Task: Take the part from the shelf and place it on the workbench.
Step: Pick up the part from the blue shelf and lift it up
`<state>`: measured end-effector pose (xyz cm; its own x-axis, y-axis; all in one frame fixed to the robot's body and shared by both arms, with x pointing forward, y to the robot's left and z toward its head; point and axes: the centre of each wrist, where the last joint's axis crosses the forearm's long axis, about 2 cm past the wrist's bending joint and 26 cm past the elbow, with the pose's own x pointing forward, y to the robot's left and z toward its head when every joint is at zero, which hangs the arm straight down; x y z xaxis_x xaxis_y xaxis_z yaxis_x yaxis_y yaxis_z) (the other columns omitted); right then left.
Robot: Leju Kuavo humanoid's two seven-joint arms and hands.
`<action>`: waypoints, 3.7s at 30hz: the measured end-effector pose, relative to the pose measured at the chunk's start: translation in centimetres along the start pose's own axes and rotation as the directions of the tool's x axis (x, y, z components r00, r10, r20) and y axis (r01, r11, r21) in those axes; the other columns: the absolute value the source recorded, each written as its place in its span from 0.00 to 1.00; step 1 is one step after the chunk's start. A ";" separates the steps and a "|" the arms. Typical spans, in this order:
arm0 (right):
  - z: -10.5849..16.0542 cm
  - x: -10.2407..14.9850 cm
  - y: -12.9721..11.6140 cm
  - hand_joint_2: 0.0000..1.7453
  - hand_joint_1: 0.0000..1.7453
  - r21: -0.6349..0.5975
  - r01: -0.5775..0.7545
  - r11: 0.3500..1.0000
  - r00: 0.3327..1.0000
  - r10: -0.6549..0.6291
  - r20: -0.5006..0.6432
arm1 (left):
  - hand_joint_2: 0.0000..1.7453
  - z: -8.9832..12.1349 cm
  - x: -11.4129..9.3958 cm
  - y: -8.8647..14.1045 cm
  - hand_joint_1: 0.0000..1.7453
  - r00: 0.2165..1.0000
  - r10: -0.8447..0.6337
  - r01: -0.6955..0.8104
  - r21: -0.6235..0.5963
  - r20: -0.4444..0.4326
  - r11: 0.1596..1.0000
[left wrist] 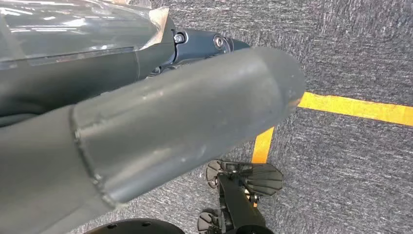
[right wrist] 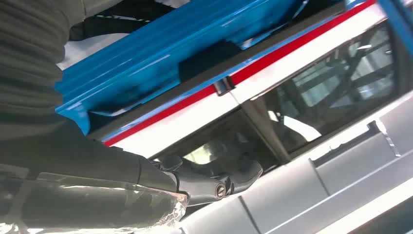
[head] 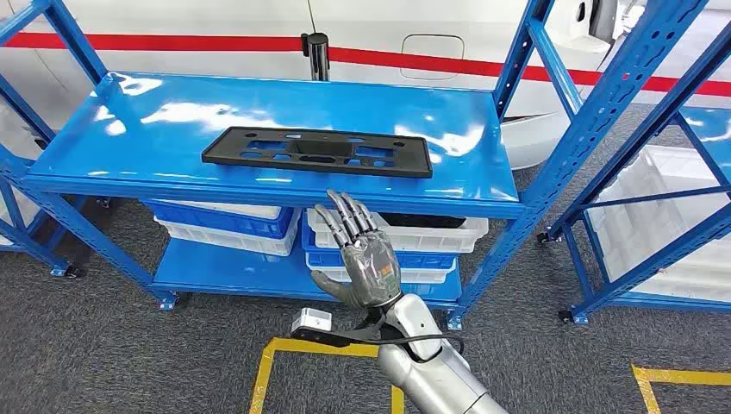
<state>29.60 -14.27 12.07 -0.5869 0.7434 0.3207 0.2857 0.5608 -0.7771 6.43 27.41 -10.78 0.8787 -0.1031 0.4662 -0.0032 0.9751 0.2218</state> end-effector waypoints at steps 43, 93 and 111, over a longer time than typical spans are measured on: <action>0.5 0.4 -0.8 1.00 0.00 0.038 0.037 0.999 0.999 -0.038 0.023 | 0.00 -0.1 0.8 -0.6 0.00 0.997 0.011 -0.010 -0.007 0.080 1.000; 1.1 1.0 -0.3 1.00 0.00 0.053 0.090 0.995 0.994 -0.093 0.053 | 0.00 -0.1 0.8 -0.7 0.00 0.997 0.002 -0.003 0.008 0.082 1.000; 1.0 1.0 0.0 1.00 0.00 0.061 0.110 0.992 0.991 -0.114 0.070 | 0.00 0.0 0.7 -0.8 0.00 0.997 0.009 -0.010 0.016 0.080 1.000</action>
<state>28.24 -13.84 11.87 -0.6676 0.6469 0.3686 0.1729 0.6162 -0.7684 7.06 26.61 -10.63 0.8378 -0.1101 0.5348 -0.0196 0.9728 0.2310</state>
